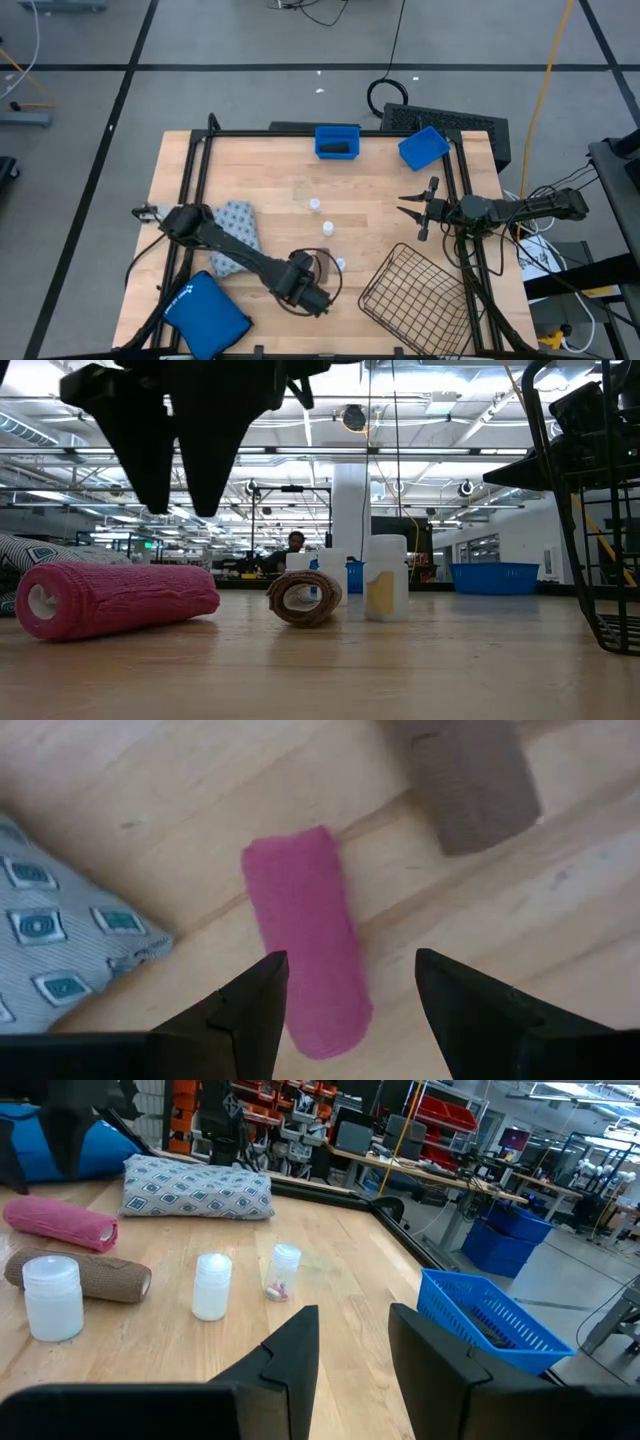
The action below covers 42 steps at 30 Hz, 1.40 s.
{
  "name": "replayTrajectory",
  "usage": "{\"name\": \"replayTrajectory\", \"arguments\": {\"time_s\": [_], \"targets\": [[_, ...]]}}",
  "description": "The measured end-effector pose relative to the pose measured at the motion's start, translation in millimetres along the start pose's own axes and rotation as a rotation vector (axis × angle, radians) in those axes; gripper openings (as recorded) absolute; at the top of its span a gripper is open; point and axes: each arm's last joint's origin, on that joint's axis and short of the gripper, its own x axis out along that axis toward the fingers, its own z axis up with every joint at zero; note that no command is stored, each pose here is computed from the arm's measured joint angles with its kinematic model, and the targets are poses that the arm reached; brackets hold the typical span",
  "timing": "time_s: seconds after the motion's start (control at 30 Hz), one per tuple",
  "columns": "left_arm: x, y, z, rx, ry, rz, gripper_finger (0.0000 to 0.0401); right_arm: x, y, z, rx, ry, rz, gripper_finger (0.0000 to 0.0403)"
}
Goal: Pick & Place Medicine items
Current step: Put the pink rolled gauze into the left blue bin
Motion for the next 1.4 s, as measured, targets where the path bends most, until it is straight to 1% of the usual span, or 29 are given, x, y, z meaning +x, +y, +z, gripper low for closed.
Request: {"name": "replayTrajectory", "arguments": {"time_s": [0.1,0.2,0.27,0.33,0.5,0.6,0.7,0.83,0.9,0.97,1.03,1.2,1.27,1.4], "targets": [[2.2,0.8,-4.6,-0.029,-0.001,0.005,0.0230,0.0,0.0,0.0,0.000,0.000,0.000,0.0116],[6.4,2.0,-10.0,-0.028,0.000,0.019,0.0230,0.0,0.0,0.0,0.000,0.000,0.000,0.0116],[9.9,-0.4,-11.5,-0.026,0.017,-0.009,0.0230,0.0,0.0,0.0,0.000,0.000,0.000,0.0116],[16.6,-2.2,-9.9,-0.014,0.054,-0.034,0.0230,0.0,0.0,0.0,0.000,0.000,0.000,0.0116],[36.6,3.4,-3.8,0.000,0.062,-0.007,0.0230,0.0,0.0,0.0,0.000,0.000,0.000,0.0116],[40.2,8.5,-4.9,-0.003,0.055,0.014,0.0230,0.0,0.0,0.0,0.000,0.000,0.000,0.0116],[33.2,14.3,-10.6,-0.005,0.019,0.008,0.0230,0.0,0.0,0.0,0.000,0.000,0.000,0.0116],[12.5,25.8,-16.8,-0.057,-0.061,-0.060,0.0229,0.0,0.0,0.1,0.001,-0.001,-0.001,0.0116],[9.1,31.1,-20.7,-0.083,-0.079,-0.093,0.0229,0.1,0.0,0.0,0.000,0.000,0.000,0.0116],[11.5,34.8,-24.6,-0.098,-0.075,-0.140,0.0230,0.1,0.0,0.1,0.000,0.000,-0.001,0.0116],[18.7,33.4,-25.2,-0.115,-0.066,-0.221,0.0229,0.1,0.0,0.0,0.000,0.000,-0.001,0.0116],[39.8,26.8,-17.6,-0.131,-0.046,-0.360,0.0230,0.1,0.0,0.0,0.000,0.000,-0.001,0.0116],[45.5,28.1,-14.6,-0.142,-0.029,-0.370,0.0229,0.1,0.0,0.0,0.000,0.000,0.000,0.0116],[50.7,32.5,-10.3,-0.158,0.004,-0.343,0.0229,0.1,0.0,0.1,0.000,0.000,0.000,0.0116]]}}
